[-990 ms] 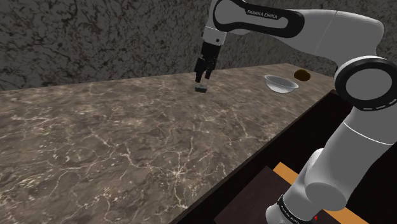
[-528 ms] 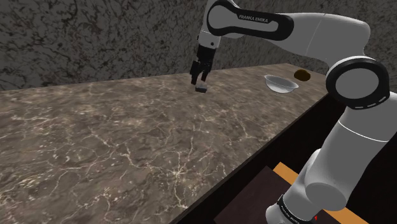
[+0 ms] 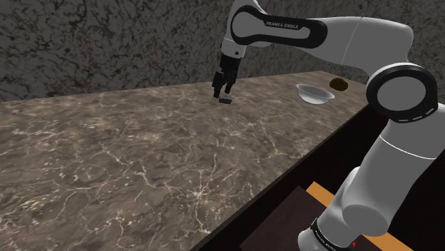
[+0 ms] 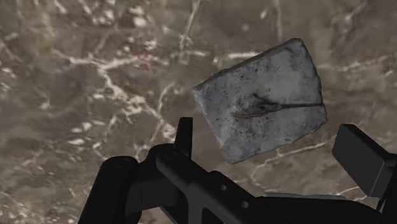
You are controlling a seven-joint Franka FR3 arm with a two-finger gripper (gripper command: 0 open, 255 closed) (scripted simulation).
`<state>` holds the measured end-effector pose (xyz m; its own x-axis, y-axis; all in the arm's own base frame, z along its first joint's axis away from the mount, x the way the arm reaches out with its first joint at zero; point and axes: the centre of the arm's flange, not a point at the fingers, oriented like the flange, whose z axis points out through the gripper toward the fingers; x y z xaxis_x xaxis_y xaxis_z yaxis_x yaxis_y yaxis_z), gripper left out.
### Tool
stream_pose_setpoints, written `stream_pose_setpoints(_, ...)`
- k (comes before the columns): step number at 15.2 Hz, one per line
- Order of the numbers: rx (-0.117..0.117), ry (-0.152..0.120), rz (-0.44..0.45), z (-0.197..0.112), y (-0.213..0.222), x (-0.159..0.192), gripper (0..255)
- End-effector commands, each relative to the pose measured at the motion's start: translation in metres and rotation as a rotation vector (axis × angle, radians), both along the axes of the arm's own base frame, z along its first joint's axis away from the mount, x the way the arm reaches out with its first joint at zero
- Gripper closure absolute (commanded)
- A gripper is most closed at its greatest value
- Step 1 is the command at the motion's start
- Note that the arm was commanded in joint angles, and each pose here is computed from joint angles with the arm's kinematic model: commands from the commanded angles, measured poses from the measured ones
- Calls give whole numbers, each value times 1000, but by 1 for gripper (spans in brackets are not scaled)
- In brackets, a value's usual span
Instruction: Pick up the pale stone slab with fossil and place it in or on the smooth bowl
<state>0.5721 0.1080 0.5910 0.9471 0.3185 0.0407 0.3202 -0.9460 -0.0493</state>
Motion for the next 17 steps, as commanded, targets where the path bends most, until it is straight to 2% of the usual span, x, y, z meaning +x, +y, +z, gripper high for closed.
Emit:
stream_pose_setpoints(1,0,0,0,0,0,0,0)
stream_pose_setpoints(2,0,0,0,0,0,0,255)
stream_pose_setpoints(11,0,0,0,0,0,0,255)
stream_pose_setpoints(12,0,0,0,0,0,0,0)
stream_pose_setpoints(17,-3,42,-301,27,-6,-56,0)
